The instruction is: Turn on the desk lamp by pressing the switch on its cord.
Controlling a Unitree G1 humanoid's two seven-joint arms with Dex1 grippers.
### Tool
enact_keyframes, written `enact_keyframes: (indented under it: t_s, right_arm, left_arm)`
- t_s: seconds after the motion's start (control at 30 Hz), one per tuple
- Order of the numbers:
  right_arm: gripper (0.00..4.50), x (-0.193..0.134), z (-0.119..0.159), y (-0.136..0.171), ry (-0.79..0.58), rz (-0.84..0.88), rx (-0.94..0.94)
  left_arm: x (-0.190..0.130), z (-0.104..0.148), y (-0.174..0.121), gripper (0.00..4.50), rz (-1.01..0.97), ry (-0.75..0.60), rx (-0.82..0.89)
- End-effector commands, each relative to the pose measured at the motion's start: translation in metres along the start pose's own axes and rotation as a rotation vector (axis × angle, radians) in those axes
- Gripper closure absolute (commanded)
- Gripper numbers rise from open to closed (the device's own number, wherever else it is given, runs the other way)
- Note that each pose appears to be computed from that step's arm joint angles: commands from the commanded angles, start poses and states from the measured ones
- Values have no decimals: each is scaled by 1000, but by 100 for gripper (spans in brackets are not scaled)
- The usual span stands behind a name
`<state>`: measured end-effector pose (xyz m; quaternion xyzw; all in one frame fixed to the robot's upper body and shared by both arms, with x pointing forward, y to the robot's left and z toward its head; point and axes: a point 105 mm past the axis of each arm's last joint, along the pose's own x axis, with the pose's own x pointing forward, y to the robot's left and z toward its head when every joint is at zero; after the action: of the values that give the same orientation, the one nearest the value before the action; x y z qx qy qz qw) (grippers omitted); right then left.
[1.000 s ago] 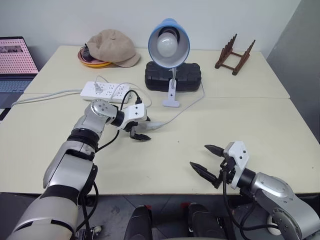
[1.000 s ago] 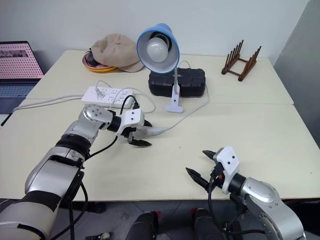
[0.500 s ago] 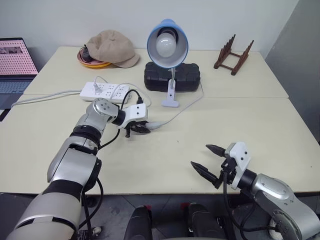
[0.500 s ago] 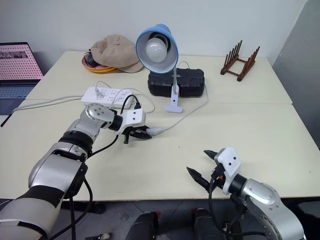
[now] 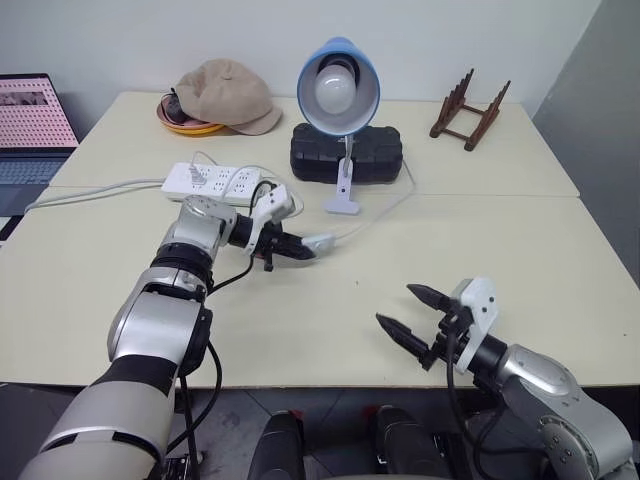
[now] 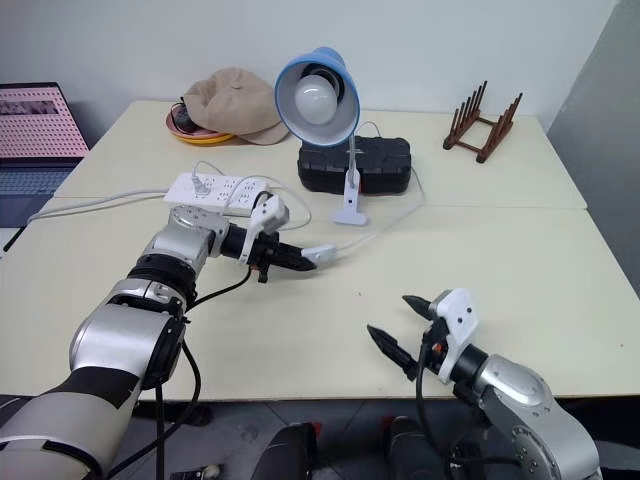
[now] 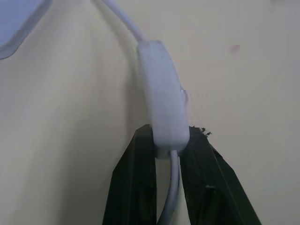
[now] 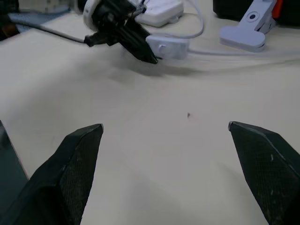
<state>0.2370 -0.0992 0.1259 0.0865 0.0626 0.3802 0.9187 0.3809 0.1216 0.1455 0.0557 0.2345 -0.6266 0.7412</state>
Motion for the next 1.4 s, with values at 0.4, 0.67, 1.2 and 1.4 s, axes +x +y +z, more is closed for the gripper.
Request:
enact_keyframes:
  t_s: [0.4,0.67,1.2,1.4]
  right_arm:
    - [0,11,67,37,-266,362,695]
    - [0,22,62,45,-203,377,681]
    - [142,23,60,42,-202,363,670]
    - [273,22,57,44,-185,366,658]
  left_arm:
    - [15,39,-120,412,-444,-269,-432]
    - [16,33,-131,412,-455,-284,-463]
    - [17,28,-134,412,-465,-286,-462]
    - [17,28,-134,412,-470,-284,-458]
